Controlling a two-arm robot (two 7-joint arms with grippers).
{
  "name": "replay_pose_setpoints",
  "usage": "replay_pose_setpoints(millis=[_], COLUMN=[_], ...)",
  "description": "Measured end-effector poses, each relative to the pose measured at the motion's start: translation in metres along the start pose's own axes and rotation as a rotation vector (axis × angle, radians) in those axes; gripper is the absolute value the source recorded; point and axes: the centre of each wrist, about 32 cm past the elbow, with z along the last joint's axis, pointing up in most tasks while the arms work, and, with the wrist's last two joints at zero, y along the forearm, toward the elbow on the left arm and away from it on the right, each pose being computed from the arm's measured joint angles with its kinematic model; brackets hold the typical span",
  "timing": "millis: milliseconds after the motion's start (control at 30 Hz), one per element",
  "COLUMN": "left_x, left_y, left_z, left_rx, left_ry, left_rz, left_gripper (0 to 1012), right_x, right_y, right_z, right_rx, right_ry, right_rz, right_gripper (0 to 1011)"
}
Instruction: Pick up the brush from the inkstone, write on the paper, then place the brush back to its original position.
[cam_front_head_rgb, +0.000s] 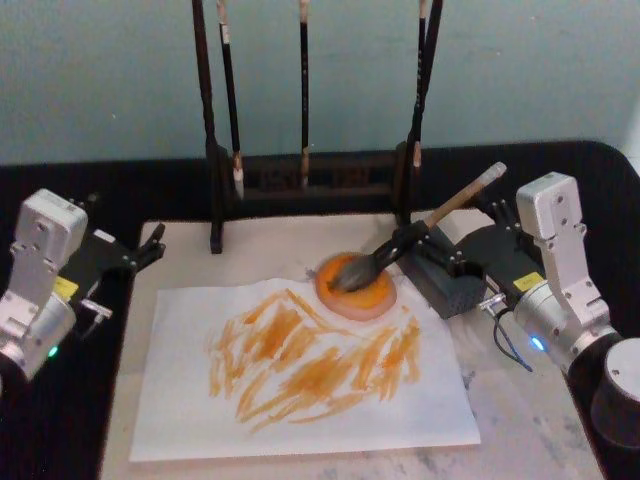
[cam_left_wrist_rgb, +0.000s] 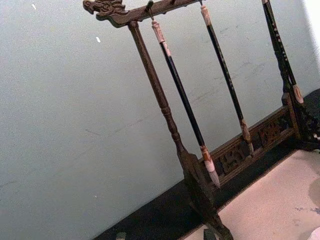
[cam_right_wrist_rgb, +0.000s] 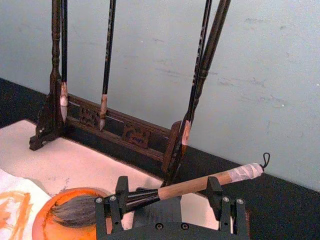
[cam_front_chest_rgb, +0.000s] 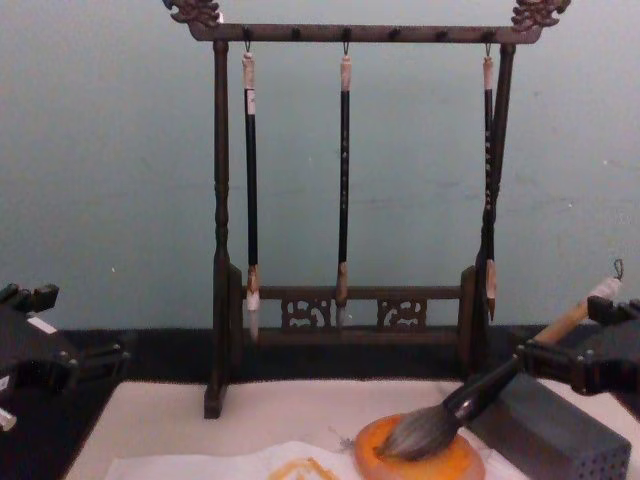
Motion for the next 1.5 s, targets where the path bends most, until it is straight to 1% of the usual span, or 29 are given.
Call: replay_pose_setpoints(millis=[167,1500], left_x=[0.0,0.0], left_y=[0.0,0.0], left_z=[0.0,0.0], left_rx=[0.0,0.0], left_ry=[0.0,0.0], left_rz=[0.0,0.0], left_gripper=[1001,1001], right_x=[-0.0006,0.0003], right_y=[0.0001,-0.0005], right_z=[-0.0006,-0.0001], right_rx=[-0.001,0.0], right_ry=[-0.009,0.001], right_rz=[0.0,0.0], right_gripper=[1000,1000])
